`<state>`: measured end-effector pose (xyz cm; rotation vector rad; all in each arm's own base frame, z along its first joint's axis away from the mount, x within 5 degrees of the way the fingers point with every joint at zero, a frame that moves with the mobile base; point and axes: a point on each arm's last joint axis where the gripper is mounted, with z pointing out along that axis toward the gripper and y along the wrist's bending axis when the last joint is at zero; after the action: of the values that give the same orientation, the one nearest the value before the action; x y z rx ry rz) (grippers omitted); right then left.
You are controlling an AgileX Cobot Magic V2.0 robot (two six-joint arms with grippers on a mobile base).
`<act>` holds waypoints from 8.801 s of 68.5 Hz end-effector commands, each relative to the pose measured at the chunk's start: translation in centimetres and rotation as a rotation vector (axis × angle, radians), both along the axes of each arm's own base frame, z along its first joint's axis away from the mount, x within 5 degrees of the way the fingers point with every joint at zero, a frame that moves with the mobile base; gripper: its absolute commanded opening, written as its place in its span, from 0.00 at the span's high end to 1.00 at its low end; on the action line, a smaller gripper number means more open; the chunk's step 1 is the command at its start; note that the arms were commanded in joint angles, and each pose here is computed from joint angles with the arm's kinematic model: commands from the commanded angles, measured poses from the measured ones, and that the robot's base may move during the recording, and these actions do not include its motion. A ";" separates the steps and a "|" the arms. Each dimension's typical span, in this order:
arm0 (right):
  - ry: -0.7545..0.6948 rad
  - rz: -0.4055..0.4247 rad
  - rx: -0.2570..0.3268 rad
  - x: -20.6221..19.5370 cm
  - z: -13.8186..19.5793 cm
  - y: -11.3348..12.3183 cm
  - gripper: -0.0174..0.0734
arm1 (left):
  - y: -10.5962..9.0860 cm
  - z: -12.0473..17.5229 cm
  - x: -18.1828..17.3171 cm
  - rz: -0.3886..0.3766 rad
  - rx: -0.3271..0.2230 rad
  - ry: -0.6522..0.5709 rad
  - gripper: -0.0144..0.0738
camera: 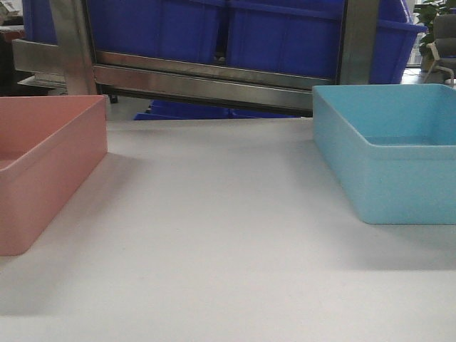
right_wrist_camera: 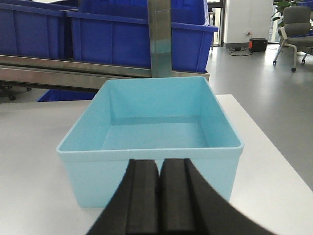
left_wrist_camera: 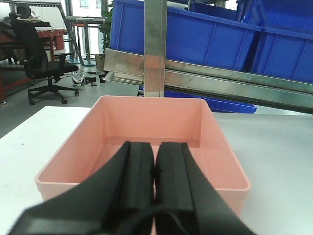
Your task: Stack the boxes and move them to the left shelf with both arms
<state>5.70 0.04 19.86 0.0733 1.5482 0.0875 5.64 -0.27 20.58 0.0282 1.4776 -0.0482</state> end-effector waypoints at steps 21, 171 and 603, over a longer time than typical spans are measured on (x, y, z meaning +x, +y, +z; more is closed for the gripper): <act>-0.097 0.004 -0.018 -0.1 1.0 0.0 0.75 | 0.1 0.0 -0.1 0.005 -0.013 -0.074 0.84; -0.097 0.004 -0.018 -0.1 1.0 0.0 0.75 | 10.4 7.5 34.4 0.079 0.077 1.136 0.21; 0.964 -0.024 -0.152 39.2 4.9 -10.9 0.75 | -4.7 9.8 6.9 -0.304 0.065 0.512 0.85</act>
<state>44.78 -10.68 20.35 0.0315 2.6513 -0.0469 12.31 -4.76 28.79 0.3219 2.0780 -0.2456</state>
